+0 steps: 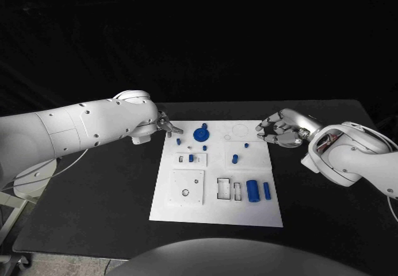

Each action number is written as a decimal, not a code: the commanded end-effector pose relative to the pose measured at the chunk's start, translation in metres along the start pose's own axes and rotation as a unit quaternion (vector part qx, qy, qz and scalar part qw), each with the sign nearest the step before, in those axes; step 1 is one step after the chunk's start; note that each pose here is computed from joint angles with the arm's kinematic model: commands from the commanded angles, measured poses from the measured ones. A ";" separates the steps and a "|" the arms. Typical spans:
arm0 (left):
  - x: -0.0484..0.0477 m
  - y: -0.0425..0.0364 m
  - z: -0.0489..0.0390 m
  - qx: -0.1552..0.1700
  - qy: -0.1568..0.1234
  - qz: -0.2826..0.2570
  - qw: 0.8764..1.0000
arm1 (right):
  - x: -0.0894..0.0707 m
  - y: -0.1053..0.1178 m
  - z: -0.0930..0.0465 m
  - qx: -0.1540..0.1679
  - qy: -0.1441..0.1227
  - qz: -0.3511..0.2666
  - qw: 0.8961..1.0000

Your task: Assemble the parts on the task board

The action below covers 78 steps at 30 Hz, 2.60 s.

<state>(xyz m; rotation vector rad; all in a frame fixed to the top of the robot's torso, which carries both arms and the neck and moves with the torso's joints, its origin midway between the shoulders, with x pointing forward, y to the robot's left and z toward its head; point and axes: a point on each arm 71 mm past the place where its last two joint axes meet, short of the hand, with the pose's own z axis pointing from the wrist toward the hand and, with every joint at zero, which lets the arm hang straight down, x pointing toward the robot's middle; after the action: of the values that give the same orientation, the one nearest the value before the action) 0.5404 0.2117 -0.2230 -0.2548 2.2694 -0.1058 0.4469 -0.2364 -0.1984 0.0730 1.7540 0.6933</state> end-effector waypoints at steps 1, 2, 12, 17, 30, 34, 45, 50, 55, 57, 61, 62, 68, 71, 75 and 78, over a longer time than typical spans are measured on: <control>0.0024 -0.0034 0.0025 0.016 0.010 0.014 1.000 | -0.001 0.001 0.000 -0.006 -0.005 -0.001 1.000; 0.0031 -0.0034 0.0031 0.015 0.012 0.015 1.000 | -0.001 0.001 0.000 -0.005 -0.004 0.000 1.000; 0.0119 -0.0046 0.0076 0.016 0.034 0.026 0.999 | 0.000 0.001 0.000 -0.005 -0.003 0.003 1.000; 0.0138 -0.0068 0.0083 0.020 0.037 0.027 0.999 | 0.000 0.002 0.001 -0.006 -0.002 0.003 1.000; 0.0157 -0.0114 0.0106 0.033 0.035 0.025 0.999 | 0.001 0.001 0.001 -0.002 0.001 0.004 1.000; 0.0159 -0.0117 0.0109 0.035 0.033 0.023 0.999 | 0.000 0.000 0.001 0.000 0.002 0.004 1.000; 0.0164 -0.0144 0.0115 0.042 0.033 0.023 0.998 | 0.001 -0.001 0.001 0.003 0.005 0.005 1.000; 0.0172 -0.0149 0.0116 0.040 0.034 0.023 0.998 | 0.001 -0.002 0.001 0.004 0.006 0.005 1.000; 0.0186 -0.0139 0.0120 0.035 0.036 0.024 0.998 | 0.001 -0.002 0.002 0.004 0.007 0.005 1.000; 0.0191 -0.0135 0.0122 0.032 0.036 0.024 0.999 | 0.001 -0.002 0.002 0.004 0.007 0.005 1.000; 0.0201 -0.0124 0.0126 0.027 0.035 0.026 0.999 | 0.001 -0.002 0.002 0.004 0.009 0.006 1.000; 0.0203 -0.0122 0.0127 0.025 0.035 0.026 0.999 | 0.001 -0.002 0.001 0.004 0.010 0.006 1.000; 0.0210 -0.0104 0.0135 0.015 0.031 0.028 0.999 | 0.002 -0.002 0.001 0.005 0.013 0.007 1.000; 0.0215 -0.0094 0.0140 0.012 0.030 0.028 0.999 | 0.002 -0.003 0.001 0.006 0.015 0.007 1.000; 0.0222 -0.0084 0.0145 0.011 0.031 0.028 0.999 | 0.002 -0.003 0.001 0.007 0.017 0.008 1.000; 0.0223 -0.0079 0.0148 0.011 0.030 0.027 0.999 | 0.002 -0.003 0.001 0.008 0.018 0.009 1.000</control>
<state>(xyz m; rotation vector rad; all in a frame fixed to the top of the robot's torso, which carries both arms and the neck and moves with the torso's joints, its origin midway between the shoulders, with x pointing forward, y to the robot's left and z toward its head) 0.5382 0.1992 -0.2479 -0.1869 2.3357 -0.1231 0.4484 -0.2377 -0.2010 0.0855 1.7800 0.6971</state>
